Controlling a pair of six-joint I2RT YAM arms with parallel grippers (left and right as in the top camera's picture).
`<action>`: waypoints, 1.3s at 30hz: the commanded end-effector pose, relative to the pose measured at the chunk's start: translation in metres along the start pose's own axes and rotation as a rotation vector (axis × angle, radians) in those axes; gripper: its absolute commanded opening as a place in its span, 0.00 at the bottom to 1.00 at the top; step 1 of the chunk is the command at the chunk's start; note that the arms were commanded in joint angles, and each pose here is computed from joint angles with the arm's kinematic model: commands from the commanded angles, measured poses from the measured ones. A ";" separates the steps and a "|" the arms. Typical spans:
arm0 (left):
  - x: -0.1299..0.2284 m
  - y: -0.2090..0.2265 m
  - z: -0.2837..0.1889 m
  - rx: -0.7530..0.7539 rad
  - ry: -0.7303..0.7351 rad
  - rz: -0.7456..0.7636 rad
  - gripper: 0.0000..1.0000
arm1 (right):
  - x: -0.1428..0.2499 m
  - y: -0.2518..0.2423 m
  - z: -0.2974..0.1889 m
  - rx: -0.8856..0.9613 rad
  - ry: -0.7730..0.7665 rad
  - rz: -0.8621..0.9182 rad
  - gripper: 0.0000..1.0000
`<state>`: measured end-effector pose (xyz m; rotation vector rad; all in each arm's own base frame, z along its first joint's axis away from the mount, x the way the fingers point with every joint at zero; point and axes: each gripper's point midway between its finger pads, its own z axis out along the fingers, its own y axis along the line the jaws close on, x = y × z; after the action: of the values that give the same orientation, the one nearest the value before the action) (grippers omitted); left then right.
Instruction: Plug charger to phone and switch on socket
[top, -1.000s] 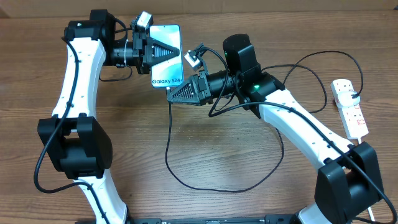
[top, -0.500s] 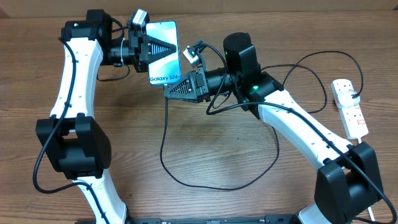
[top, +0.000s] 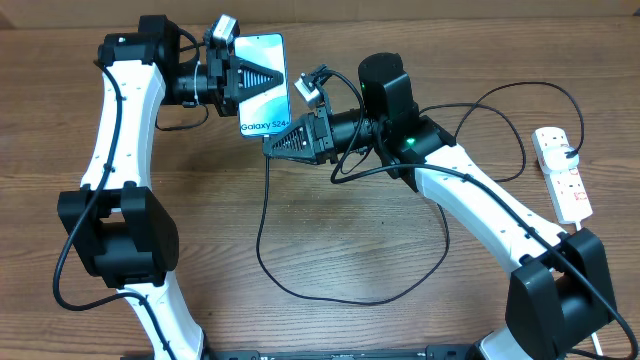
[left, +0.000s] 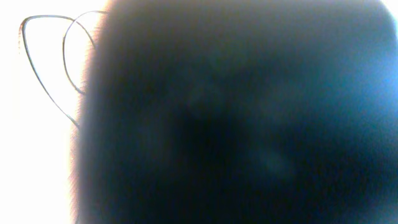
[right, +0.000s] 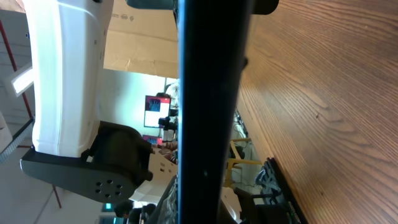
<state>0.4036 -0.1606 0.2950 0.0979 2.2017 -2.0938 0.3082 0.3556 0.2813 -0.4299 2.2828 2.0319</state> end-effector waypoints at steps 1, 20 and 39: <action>0.020 0.001 0.029 -0.057 0.084 0.036 0.04 | -0.059 -0.002 -0.030 0.120 -0.302 -0.069 0.04; 0.025 0.009 0.030 -0.105 0.103 0.070 0.04 | -0.017 0.010 -0.035 -0.004 -0.050 -0.113 1.00; 0.013 0.010 0.030 -0.109 0.079 0.026 0.04 | 0.027 -0.002 -0.012 0.021 0.090 -0.150 0.72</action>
<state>0.3954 -0.1893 0.2686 0.2184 2.3724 -1.9387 0.2978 0.3313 0.2495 -0.5545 2.3401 1.9451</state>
